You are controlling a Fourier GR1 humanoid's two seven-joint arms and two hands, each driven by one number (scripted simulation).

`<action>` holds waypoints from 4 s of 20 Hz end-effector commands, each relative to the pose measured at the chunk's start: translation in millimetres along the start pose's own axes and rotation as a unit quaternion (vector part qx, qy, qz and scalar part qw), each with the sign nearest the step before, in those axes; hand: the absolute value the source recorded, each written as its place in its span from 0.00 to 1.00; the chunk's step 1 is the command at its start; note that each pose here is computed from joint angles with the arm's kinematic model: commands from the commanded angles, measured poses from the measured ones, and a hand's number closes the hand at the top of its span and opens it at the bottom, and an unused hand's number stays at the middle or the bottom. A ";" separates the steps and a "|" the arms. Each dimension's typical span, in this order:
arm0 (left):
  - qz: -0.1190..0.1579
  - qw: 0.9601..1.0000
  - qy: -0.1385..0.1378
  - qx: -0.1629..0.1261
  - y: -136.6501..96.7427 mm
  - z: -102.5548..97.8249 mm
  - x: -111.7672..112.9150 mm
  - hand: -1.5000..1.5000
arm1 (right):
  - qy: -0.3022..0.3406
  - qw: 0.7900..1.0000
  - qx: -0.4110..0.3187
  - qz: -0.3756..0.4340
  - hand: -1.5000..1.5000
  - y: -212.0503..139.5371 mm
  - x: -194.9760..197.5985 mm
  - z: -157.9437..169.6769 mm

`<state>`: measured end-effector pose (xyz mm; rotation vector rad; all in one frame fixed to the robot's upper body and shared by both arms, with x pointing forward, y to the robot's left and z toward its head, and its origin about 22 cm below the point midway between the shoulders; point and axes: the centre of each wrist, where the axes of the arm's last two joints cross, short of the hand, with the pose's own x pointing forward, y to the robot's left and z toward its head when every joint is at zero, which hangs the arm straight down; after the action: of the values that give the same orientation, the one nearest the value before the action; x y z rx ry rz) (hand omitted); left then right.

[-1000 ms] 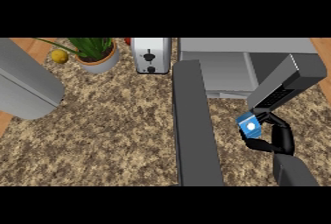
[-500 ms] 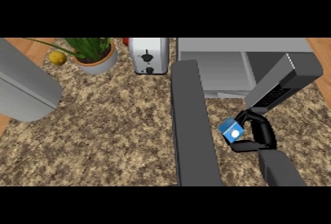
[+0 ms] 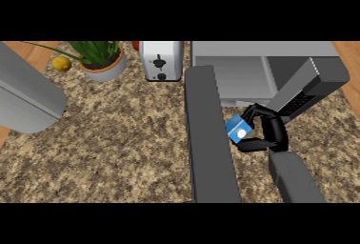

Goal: Pick up the milk, place it into the microwave and close the microwave

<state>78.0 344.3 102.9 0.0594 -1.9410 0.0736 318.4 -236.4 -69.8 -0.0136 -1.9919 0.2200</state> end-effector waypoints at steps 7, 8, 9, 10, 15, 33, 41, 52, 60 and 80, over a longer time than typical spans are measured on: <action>0.004 1.000 0.007 -0.001 12.6 -2.4 3.1 0.00 | 0.005 0.996 -0.007 0.087 1.00 16.3 36.4 -81.1; -0.002 1.000 -0.002 -0.010 8.0 0.6 11.6 0.00 | 0.004 0.994 0.003 0.113 1.00 35.5 24.7 -69.2; 0.000 1.000 -0.002 -0.004 15.9 -7.1 9.0 0.00 | 0.007 0.992 0.004 0.125 1.00 38.3 32.9 -92.9; 0.004 1.000 0.001 0.000 6.1 -7.8 -10.6 0.00 | 0.015 0.991 -0.001 0.131 1.00 19.5 46.7 -117.9; -0.005 1.000 0.002 -0.006 19.2 -0.4 8.8 0.00 | 0.031 0.984 -0.010 0.176 1.00 46.3 34.6 -122.7; 0.010 0.998 -0.011 -0.054 8.7 -25.4 -9.6 0.00 | -0.007 0.929 -0.115 0.351 1.00 -13.1 50.0 -158.8; 0.011 0.999 -0.009 -0.048 7.0 -38.6 -18.0 0.00 | 0.021 0.899 -0.140 0.414 1.00 -35.7 41.0 -145.9; -0.009 0.998 -0.005 -0.065 8.5 -46.7 -26.0 0.00 | 0.039 0.875 -0.140 0.462 0.00 -48.0 42.6 -145.5; -0.005 0.994 0.016 -0.110 3.4 -52.9 -33.1 0.00 | 0.011 0.910 -0.096 0.404 0.00 -37.5 48.5 -155.0; 0.047 0.977 0.021 -0.208 -41.5 -72.1 -57.1 1.00 | 0.055 0.990 -0.067 0.110 0.00 -22.1 12.7 -109.3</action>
<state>160.6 316.8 78.9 -0.2828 -1.8935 -0.2425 419.9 -236.5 -1.4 -0.4109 -1.9131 0.2755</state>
